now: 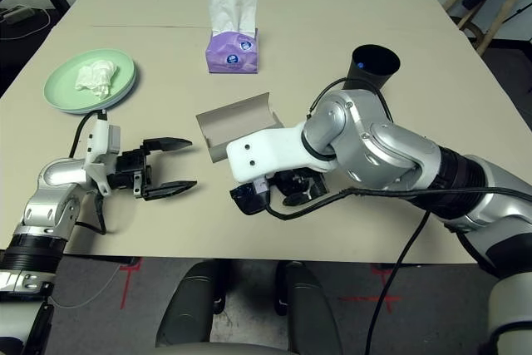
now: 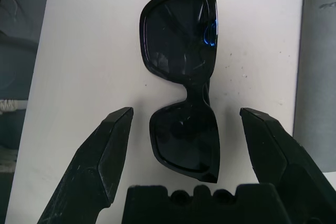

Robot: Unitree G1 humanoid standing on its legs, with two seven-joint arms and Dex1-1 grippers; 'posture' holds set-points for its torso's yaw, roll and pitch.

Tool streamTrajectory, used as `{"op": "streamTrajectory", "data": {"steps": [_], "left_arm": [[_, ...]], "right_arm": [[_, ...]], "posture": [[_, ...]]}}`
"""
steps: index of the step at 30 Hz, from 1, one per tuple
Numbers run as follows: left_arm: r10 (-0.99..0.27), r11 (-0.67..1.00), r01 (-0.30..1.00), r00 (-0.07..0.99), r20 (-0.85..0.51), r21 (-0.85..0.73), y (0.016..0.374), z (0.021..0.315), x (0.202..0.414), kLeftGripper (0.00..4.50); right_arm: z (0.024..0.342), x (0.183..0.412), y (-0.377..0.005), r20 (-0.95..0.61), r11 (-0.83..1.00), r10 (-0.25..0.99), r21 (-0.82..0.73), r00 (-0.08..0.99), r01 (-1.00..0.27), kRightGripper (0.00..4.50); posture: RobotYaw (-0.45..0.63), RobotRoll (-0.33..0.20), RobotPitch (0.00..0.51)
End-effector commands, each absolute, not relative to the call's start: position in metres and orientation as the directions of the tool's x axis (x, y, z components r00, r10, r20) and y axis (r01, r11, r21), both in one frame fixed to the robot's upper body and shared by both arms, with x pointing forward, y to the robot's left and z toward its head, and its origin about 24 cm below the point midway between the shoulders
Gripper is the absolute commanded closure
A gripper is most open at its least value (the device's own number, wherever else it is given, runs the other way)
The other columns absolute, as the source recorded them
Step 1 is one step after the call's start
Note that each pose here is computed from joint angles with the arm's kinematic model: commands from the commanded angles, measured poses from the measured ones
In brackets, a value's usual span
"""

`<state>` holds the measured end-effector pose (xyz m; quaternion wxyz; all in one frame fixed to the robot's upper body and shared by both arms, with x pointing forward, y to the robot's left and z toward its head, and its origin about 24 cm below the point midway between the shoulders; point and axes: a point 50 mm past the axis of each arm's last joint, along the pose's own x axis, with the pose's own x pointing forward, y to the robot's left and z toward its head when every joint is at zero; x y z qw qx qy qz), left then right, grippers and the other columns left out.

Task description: Organize and tidy the items on the table.

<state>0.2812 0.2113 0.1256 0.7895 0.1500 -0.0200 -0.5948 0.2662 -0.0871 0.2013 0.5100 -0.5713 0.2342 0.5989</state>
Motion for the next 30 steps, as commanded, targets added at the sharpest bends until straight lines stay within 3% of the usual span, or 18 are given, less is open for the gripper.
{"op": "streamTrajectory", "data": {"steps": [1, 17, 30], "left_arm": [[-0.951, 0.229, 0.939, 0.272, -0.147, 0.255, 0.208, 0.124, 0.277, 0.02], [-0.967, 0.201, 0.936, 0.236, -0.092, 0.291, 0.204, 0.129, 0.271, 0.02], [-0.98, 0.139, 0.944, 0.175, -0.098, 0.299, 0.2, 0.128, 0.263, 0.02]], "right_arm": [[0.2, 0.266, -0.083, -0.932, -0.407, 0.323, -0.296, 0.166, -0.864, 0.0], [0.2, 0.282, -0.076, -0.926, -0.397, 0.339, -0.303, 0.169, -0.867, 0.0], [0.192, 0.281, -0.074, -0.931, -0.426, 0.329, -0.295, 0.157, -0.855, 0.0]], "posture": [[0.2, 0.0, 0.199], [0.22, 0.0, 0.202], [0.23, 0.0, 0.196]]}}
